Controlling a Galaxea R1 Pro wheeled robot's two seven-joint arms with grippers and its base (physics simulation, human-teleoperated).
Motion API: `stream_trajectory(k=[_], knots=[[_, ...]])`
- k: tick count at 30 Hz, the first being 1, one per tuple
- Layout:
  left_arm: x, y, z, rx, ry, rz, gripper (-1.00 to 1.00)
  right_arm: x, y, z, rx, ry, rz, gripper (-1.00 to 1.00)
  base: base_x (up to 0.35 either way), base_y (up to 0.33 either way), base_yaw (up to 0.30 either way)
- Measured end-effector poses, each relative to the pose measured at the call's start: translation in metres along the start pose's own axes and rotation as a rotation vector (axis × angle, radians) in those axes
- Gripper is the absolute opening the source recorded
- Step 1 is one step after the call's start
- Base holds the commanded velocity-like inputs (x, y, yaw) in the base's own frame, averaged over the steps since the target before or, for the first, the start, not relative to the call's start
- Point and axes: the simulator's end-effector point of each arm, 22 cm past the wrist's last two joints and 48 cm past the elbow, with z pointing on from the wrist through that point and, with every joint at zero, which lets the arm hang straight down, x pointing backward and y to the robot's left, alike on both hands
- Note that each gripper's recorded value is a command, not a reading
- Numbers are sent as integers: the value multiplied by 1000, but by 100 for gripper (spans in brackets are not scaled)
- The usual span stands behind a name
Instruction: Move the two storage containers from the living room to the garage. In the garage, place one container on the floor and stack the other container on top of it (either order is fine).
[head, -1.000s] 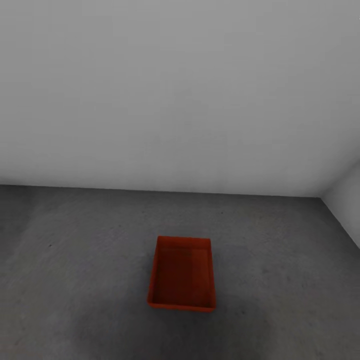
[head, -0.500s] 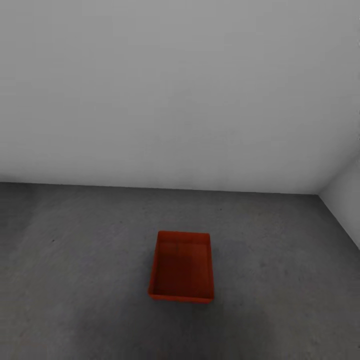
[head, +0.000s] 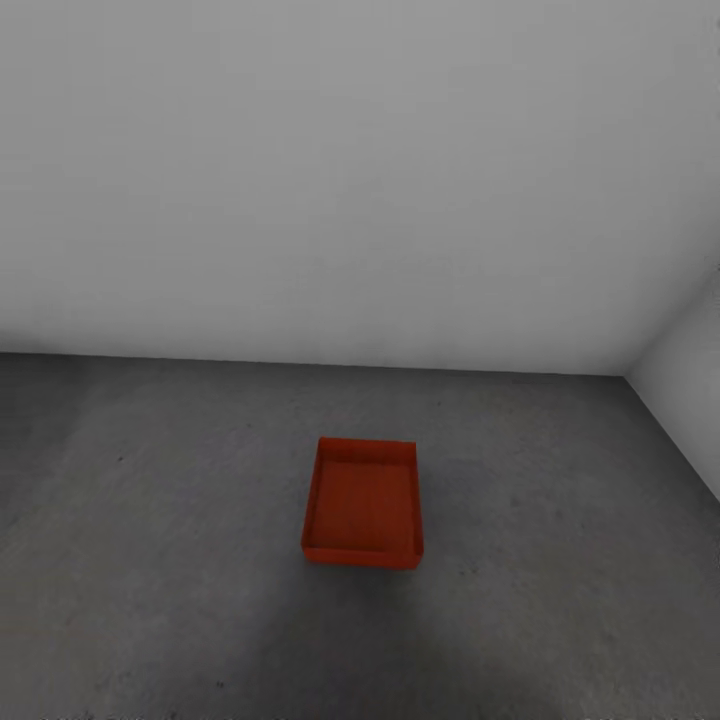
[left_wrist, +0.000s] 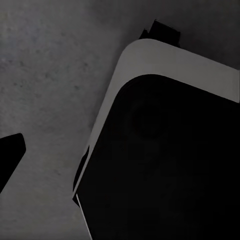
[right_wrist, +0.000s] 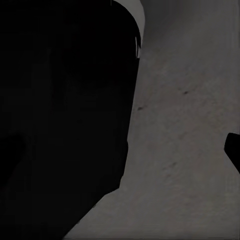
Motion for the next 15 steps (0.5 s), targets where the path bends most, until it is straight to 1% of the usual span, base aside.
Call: stream_trajectory(k=[3,15], knots=[[-3,1,-1,-1,-6,1,100,4,1,-1,-2,2,2,100,-17,0,0],[-12,0,-4,4,-30,9,100,-3,0,-2,-1,-18,0,100,-1,0,0]])
